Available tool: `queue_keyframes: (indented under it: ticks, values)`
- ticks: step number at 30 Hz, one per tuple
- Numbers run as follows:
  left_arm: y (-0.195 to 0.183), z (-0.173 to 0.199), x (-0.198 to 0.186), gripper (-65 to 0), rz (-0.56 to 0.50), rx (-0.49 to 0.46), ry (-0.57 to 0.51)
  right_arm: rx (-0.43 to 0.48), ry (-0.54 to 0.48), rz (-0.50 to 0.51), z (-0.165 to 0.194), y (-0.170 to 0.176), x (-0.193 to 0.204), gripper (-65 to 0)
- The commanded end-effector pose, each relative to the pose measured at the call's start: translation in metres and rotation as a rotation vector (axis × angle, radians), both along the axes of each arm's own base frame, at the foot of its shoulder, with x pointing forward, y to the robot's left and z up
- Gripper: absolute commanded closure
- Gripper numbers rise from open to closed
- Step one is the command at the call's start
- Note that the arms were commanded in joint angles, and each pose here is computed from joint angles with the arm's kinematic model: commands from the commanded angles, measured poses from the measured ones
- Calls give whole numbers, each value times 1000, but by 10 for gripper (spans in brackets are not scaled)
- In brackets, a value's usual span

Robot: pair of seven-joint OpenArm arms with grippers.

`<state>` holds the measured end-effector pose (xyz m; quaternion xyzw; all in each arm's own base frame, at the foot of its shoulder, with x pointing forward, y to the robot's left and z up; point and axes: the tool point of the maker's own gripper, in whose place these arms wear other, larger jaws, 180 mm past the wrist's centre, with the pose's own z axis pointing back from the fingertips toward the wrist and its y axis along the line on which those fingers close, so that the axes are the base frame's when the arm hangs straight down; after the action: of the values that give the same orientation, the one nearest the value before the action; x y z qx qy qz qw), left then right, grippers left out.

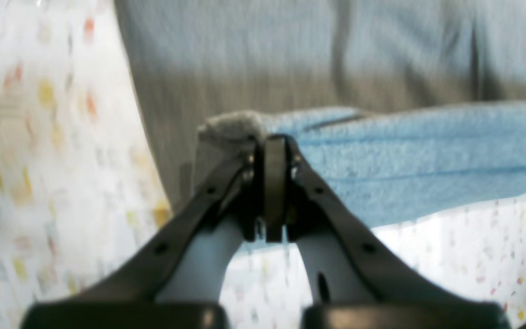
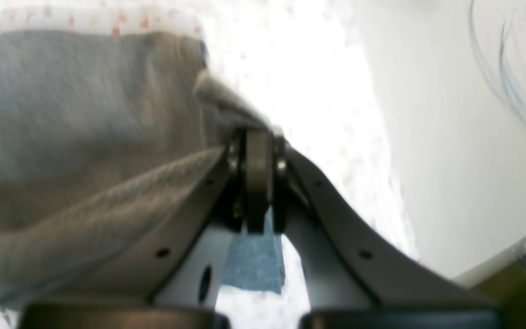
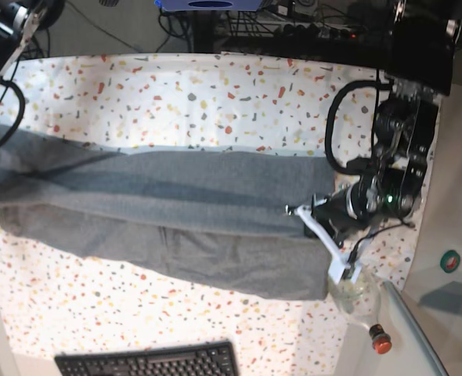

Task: Layout the t-shirt on the table in an organized manner, then fold the t-shirt properly

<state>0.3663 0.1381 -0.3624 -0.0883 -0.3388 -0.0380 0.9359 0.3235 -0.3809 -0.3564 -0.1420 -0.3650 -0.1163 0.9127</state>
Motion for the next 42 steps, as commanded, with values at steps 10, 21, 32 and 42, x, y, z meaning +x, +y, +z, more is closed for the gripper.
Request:
queue_keyframes:
  ticks: [10, 21, 32, 42]
  values:
    - [-61, 172, 162, 0, -74, 1, -318, -230, -351, 124, 194, -34, 143, 0]
    - [-63, 358, 165, 0, -67, -416, -644, -642, -811, 129, 428, -2, 78, 0]
    - [-36, 163, 67, 0, -26, -376, -348, -355, -408, 61, 180, 4, 4, 0]
    - [-9, -50, -70, 0, -7, 36, 113, -74, -105, -167, 5, -5, -108, 0]
